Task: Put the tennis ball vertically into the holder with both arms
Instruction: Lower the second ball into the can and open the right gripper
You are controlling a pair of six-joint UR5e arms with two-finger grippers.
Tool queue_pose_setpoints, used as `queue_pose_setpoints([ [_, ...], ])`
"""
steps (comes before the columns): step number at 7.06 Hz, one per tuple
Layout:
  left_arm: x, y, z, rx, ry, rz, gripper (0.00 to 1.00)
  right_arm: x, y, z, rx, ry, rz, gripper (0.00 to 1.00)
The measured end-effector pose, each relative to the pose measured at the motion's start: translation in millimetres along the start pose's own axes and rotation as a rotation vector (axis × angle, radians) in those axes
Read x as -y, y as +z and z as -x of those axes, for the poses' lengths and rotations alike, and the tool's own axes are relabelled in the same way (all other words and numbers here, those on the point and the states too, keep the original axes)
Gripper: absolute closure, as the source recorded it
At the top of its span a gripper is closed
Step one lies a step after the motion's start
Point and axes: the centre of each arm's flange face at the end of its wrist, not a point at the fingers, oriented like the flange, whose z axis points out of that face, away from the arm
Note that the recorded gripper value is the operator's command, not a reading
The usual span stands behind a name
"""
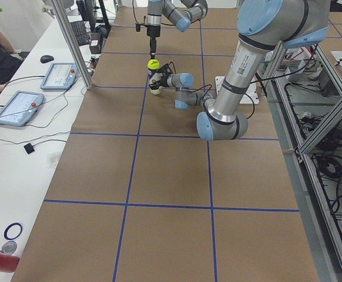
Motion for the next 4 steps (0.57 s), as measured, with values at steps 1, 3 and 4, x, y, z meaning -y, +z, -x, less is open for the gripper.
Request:
queue_pose_setpoints([
  [1, -0.4, 0.0, 0.3, 0.0, 0.0, 0.001, 0.01, -2.5, -3.6, -1.3, -0.003, 0.002, 0.001, 0.01],
  [3, 0.2, -0.1, 0.7, 0.001, 0.0, 0.0, 0.01, -7.2, -10.6, -2.1, -0.005, 0.004, 0.002, 0.81],
  [4, 0.6, -0.2, 1.0, 0.001, 0.0, -0.001, 0.01, -7.8, -11.5, -2.1, -0.007, 0.006, 0.002, 1.0],
])
